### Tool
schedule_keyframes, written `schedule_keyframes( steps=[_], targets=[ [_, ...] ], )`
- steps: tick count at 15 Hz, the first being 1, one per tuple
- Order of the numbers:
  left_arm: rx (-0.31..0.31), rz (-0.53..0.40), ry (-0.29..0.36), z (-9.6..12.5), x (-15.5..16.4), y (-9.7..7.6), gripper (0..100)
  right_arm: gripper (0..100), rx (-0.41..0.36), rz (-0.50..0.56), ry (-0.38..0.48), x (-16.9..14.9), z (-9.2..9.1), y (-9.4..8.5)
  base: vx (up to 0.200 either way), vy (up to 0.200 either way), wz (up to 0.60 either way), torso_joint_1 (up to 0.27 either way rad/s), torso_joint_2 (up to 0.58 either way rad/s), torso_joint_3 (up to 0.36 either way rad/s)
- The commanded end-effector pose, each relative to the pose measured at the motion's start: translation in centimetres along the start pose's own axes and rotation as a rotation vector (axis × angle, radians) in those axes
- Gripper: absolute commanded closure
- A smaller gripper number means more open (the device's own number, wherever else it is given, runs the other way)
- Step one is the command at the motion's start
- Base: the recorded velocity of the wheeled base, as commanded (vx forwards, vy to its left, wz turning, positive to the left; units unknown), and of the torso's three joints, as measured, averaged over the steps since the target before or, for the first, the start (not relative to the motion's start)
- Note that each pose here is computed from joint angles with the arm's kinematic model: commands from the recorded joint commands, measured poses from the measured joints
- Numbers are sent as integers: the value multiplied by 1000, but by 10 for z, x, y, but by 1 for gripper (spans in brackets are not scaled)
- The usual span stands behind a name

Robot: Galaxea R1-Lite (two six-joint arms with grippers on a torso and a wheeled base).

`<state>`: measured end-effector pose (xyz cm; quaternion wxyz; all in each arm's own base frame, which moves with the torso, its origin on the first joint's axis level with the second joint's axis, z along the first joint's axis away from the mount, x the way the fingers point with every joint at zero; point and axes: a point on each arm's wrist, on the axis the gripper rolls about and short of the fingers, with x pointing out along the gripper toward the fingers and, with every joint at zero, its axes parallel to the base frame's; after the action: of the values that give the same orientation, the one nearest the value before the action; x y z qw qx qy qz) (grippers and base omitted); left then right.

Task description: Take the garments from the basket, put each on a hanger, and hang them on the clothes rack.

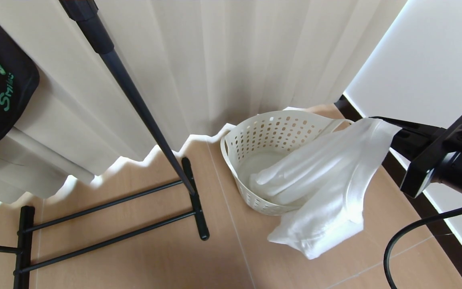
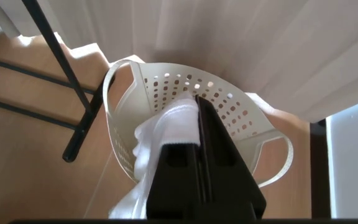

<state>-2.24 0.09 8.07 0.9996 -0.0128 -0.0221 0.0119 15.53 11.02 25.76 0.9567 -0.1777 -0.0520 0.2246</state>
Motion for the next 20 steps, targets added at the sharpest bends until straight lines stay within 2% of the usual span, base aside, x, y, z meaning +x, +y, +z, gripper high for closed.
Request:
schedule_keyframes(
  steps=[1,12,18,20],
  targets=[
    [-1,2,1,0,0,0,0,100,0,-17,0,0,0,-3,0,0,0,0,0,0],
    [-6,-1,-1,0,0,0,0,100,-7,3,28,9,-6,1,0,0,0,0,0,0],
    [-11,0,-1,0,0,0,0,100,-3,12,13,8,-4,0,0,0,0,1,2,165],
    [-11,0,-1,0,0,0,0,100,-4,-17,24,10,-6,-6,0,0,0,5,0,203]
  ],
)
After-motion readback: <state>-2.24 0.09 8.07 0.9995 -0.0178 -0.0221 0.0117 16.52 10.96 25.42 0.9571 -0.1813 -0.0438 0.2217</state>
